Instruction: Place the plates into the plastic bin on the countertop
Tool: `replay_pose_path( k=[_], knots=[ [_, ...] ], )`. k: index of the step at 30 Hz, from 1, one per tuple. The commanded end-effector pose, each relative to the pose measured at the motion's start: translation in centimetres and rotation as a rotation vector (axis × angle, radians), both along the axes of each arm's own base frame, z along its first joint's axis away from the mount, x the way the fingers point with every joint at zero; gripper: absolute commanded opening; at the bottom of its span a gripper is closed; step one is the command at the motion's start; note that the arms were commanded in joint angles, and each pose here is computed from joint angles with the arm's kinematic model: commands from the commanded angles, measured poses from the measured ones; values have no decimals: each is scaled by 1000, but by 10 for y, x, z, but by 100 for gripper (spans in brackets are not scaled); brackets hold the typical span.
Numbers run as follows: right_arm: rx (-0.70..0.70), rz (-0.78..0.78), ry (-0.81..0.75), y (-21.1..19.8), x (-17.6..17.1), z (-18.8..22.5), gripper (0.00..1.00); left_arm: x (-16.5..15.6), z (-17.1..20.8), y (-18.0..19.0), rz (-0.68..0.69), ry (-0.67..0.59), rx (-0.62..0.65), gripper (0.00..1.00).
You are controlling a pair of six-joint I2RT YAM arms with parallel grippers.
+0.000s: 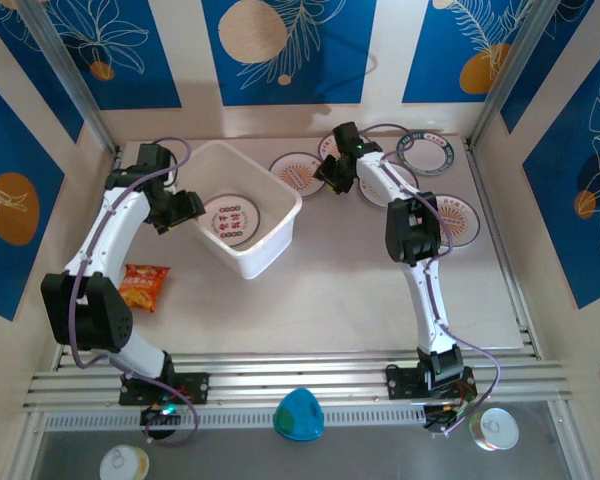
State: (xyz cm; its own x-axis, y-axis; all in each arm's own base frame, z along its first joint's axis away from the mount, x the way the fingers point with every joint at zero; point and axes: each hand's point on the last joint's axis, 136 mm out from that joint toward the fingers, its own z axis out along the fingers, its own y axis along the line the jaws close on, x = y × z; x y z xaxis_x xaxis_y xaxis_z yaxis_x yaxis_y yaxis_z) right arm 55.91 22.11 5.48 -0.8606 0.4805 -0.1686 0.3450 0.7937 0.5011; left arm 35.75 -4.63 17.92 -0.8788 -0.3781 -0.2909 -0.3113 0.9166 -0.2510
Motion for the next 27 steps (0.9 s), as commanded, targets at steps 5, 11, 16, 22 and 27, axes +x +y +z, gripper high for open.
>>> replay_pose_path(
  k=[5, 11, 16, 22, 27],
  knots=[
    [-46, -18, 45, 0, -10, -12, 41, -2, 2, 1, 3, 16, 23, 66],
    [-13, -33, 45, 11, -2, -27, 38, -1, 3, 1, 7, 16, 19, 66],
    [-17, -38, 47, 16, 1, -35, 35, -3, 1, 0, 7, 22, 21, 66],
    [-41, -61, 37, 13, 4, -37, 24, -2, 1, -3, 0, 19, 15, 66],
    [-73, -70, -11, 10, 5, -20, 14, -3, 2, -5, -6, 14, 11, 66]
  ],
)
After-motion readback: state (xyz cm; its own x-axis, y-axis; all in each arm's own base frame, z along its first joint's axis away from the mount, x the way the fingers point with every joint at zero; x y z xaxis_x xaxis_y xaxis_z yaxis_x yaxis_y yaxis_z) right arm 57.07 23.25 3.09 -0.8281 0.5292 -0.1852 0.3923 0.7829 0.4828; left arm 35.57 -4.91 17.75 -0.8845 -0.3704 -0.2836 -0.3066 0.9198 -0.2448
